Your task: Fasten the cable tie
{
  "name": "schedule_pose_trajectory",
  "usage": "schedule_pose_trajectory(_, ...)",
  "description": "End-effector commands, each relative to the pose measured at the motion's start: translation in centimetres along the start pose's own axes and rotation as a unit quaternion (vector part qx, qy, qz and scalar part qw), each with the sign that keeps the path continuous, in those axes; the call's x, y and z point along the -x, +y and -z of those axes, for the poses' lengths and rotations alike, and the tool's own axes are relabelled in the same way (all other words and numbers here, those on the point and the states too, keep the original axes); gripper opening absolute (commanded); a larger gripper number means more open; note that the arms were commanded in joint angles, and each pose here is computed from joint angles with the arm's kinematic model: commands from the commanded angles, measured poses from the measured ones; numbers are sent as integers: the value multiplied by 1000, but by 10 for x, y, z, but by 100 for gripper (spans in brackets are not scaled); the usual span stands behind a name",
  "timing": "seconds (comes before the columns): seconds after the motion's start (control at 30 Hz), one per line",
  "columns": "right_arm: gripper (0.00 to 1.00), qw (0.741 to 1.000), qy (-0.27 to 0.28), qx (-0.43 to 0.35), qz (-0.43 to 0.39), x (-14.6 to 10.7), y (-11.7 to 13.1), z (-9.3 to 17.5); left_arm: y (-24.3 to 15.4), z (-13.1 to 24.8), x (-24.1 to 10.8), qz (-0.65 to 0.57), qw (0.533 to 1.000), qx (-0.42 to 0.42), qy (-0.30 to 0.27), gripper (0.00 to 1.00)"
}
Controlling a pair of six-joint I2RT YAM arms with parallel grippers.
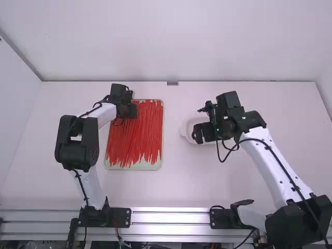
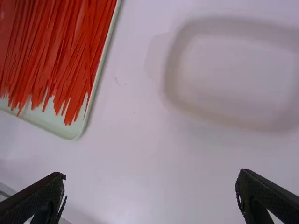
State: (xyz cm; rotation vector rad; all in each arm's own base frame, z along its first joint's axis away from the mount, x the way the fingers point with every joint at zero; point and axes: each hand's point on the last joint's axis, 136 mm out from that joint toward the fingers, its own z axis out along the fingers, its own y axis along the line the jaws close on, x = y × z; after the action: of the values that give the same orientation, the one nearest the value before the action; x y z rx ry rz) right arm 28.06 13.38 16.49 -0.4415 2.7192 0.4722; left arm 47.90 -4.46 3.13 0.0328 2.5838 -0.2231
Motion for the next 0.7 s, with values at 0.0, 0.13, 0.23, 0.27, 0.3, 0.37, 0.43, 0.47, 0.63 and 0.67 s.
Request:
schedule_pose_trajectory(0.0, 98, 1000, -7, 1, -4, 7, -1, 4, 0, -5, -7, -17, 1000, 3, 10, 29)
schedule_pose_trajectory(0.13, 98, 1000, -3, -2, -12, 4, -5, 5, 0, -5, -7, -26, 1000, 1, 8, 31)
schedule_pose_trajectory(0.23, 98, 1000, -2, -2, -12, 4, -5, 5, 0, -5, -7, -25, 1000, 1, 8, 32)
schedule_pose_trajectory(0.27, 98, 1000, -3, -1, -10, 4, -4, 5, -1, -5, -7, -27, 1000, 0, 8, 32)
schedule_pose_trajectory(0.3, 98, 1000, -3, -1, -8, 4, -3, 5, -1, -5, -7, -27, 1000, 0, 8, 33)
schedule_pose_trajectory(0.37, 98, 1000, -3, 0, -5, 5, -1, 4, -1, -5, -6, -25, 1000, 0, 6, 32)
schedule_pose_trajectory(0.43, 98, 1000, -2, 2, -2, 4, 1, 4, -1, -5, -6, -25, 1000, 1, 6, 31)
schedule_pose_trajectory(0.47, 98, 1000, -2, 1, 0, 4, 1, 3, -1, -5, -6, -25, 1000, 1, 7, 31)
schedule_pose_trajectory(0.63, 98, 1000, -3, 1, -4, 5, -1, 4, -2, -5, -9, -24, 1000, -3, 13, 27)
schedule_pose_trajectory(0.67, 98, 1000, -3, 0, -6, 5, -3, 4, -2, -6, -10, -24, 1000, -3, 14, 26)
